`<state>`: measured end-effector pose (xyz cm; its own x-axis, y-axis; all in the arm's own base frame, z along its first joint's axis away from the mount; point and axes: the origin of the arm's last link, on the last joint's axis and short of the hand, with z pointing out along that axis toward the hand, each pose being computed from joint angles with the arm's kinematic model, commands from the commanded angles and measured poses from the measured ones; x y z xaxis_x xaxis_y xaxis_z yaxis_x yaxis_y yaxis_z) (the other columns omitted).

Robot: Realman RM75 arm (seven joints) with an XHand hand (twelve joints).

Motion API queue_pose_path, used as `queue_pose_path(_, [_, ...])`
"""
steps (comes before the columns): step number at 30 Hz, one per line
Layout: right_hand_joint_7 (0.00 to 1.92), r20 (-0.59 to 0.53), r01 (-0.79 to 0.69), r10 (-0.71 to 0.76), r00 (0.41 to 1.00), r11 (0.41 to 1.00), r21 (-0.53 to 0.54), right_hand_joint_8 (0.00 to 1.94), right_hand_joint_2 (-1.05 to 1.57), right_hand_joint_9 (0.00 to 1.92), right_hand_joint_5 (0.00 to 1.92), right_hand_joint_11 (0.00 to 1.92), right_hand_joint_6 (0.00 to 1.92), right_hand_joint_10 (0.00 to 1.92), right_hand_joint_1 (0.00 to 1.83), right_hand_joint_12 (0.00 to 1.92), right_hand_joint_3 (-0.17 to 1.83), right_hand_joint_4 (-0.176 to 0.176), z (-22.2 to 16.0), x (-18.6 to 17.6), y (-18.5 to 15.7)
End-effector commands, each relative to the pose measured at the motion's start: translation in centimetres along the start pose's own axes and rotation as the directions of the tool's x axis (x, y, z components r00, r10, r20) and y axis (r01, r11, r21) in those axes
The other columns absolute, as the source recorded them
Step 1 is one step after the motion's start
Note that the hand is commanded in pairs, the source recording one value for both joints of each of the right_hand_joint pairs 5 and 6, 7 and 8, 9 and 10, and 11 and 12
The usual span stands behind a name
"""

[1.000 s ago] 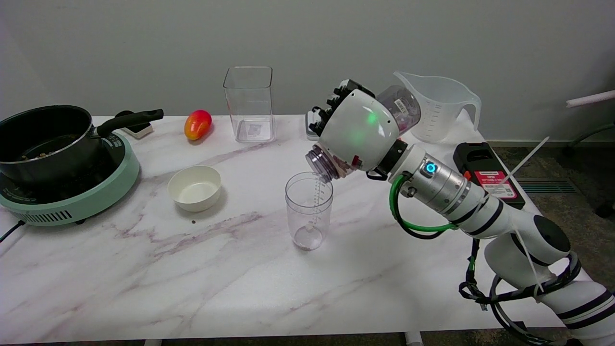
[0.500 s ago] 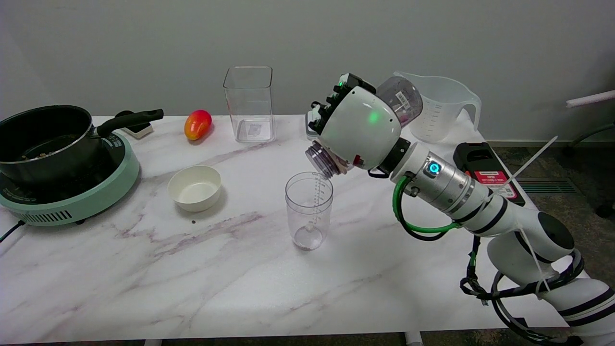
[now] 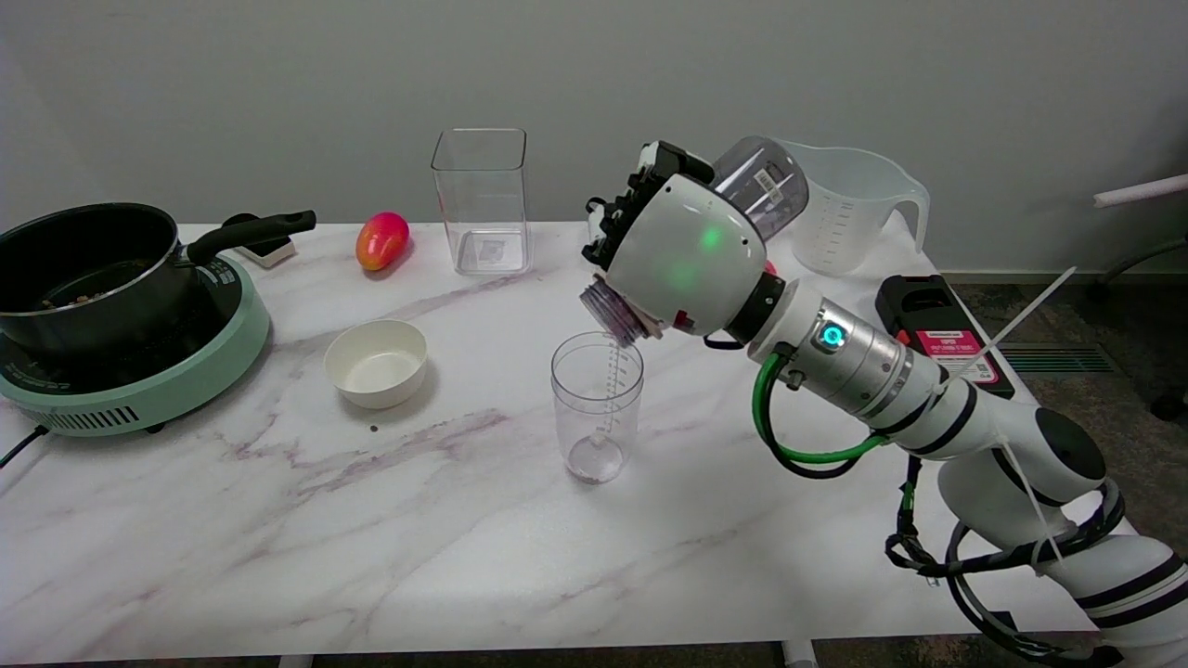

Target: Pour the contents of the bottle into the measuring cup.

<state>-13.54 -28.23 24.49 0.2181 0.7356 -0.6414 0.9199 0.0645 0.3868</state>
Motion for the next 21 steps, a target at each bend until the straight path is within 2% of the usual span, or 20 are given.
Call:
queue_pose_path(1, [1.88,-0.101,0.097,-0.096,0.99,0.995,0.012,1.88,1.57,1.6,1.92,1.38,1.92,1.6,1.2,1.38,0.25,0.0,1.46,0.95,0.5])
queue_pose_path(21, [1.88,-0.074,0.042,-0.041,0.996,0.999,0.004,1.88,1.57,1.59,1.92,1.37,1.92,1.59,1.19,1.37,0.26,0.0,1.29,0.36,0.85])
